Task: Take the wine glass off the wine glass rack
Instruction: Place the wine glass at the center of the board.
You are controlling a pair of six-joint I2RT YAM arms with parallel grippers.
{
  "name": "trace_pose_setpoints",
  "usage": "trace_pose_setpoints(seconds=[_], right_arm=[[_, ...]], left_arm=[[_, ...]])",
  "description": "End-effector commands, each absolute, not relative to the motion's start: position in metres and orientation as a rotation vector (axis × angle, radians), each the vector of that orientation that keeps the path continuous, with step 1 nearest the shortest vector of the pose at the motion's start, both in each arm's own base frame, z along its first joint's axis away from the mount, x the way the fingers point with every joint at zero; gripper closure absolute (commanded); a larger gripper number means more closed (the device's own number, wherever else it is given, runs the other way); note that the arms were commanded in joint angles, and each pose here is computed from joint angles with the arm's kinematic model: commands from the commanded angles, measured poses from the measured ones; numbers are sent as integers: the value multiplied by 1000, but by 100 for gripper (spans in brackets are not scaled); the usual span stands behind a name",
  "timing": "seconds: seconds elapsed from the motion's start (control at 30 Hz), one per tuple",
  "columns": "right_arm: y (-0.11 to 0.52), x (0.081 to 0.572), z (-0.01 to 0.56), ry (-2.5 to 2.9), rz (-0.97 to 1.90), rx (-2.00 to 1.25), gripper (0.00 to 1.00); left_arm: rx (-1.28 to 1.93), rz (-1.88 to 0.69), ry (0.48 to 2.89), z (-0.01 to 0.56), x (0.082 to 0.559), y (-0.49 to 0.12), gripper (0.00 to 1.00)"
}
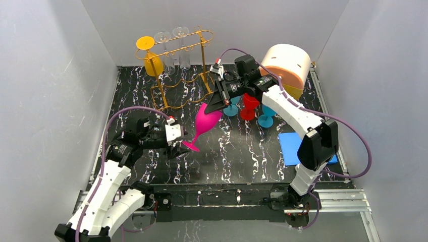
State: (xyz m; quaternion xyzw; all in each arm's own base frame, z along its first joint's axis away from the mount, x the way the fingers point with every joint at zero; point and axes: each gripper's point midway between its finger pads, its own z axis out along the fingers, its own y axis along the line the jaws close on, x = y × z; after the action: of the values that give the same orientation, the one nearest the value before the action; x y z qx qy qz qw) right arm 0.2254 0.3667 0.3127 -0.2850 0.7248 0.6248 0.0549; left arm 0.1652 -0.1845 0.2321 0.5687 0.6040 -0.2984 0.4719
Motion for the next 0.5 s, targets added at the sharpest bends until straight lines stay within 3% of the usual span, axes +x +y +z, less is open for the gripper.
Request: trace_pose_setpoints(seconds=[0.0, 0.03, 0.07, 0.47], right_arm=[[363, 225, 320, 2158, 1775, -873, 99], [363, 227, 318, 2163, 1757, -863, 99], [363, 229, 315, 2176, 1736, -849, 99], [348, 262, 288, 2217, 1355, -716, 99]], left_arm=[[1382, -693, 1454, 249, 165, -181, 22], [1372, -651, 1464, 249, 170, -178, 6], [1340, -606, 1485, 251, 177, -174, 2], [876, -382, 1562, 284, 230, -146, 2]])
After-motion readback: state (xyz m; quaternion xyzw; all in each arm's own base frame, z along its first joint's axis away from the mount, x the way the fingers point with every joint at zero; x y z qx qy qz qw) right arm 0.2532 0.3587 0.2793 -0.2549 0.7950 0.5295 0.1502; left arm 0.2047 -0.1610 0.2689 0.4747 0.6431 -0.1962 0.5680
